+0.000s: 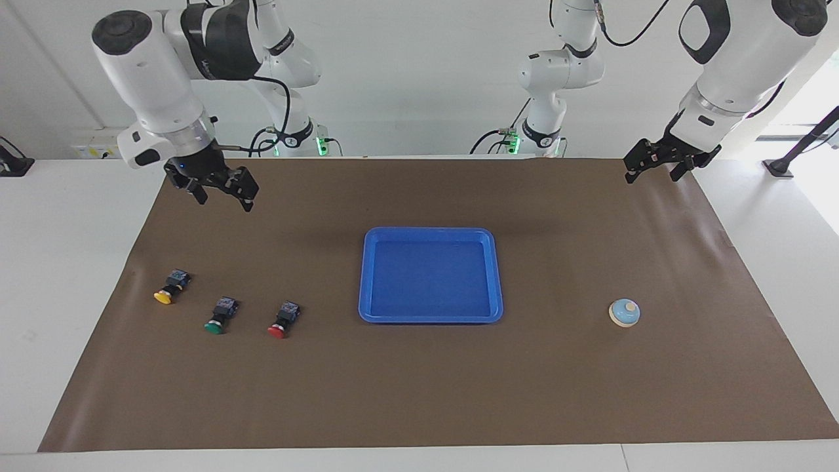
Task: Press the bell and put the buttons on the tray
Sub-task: 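Reach the right gripper to the red-capped button and grasp it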
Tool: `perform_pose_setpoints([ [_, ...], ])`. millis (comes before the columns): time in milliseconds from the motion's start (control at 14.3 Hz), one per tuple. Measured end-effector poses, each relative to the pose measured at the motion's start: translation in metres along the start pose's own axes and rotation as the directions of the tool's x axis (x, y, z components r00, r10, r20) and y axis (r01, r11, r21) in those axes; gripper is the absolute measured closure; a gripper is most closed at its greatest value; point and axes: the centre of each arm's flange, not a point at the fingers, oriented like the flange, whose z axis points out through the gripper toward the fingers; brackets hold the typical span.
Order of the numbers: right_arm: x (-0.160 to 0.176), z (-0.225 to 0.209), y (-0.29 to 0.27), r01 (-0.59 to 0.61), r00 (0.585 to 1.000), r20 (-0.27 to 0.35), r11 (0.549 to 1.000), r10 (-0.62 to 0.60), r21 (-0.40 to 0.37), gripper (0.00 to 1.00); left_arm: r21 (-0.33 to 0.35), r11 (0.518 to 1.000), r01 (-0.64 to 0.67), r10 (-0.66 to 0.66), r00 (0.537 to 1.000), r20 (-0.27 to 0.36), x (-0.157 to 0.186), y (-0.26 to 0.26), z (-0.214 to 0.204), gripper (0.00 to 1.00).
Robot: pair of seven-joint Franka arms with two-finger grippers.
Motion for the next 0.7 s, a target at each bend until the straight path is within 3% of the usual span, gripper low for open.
perform_pose_setpoints([
  [279, 0.024, 0.067, -0.048, -0.055, 0.998, -0.042, 0.998, 0.056, 0.020, 0.00, 0.000, 1.000, 0.000, 0.000, 1.000, 0.002, 0.000, 0.000, 0.000, 0.00],
  [698, 0.060, 0.144, -0.058, -0.054, 0.994, -0.093, 0.998, 0.056, 0.031, 0.00, 0.000, 1.000, 0.001, -0.001, 1.000, 0.001, 0.000, 0.000, 0.000, 0.00],
])
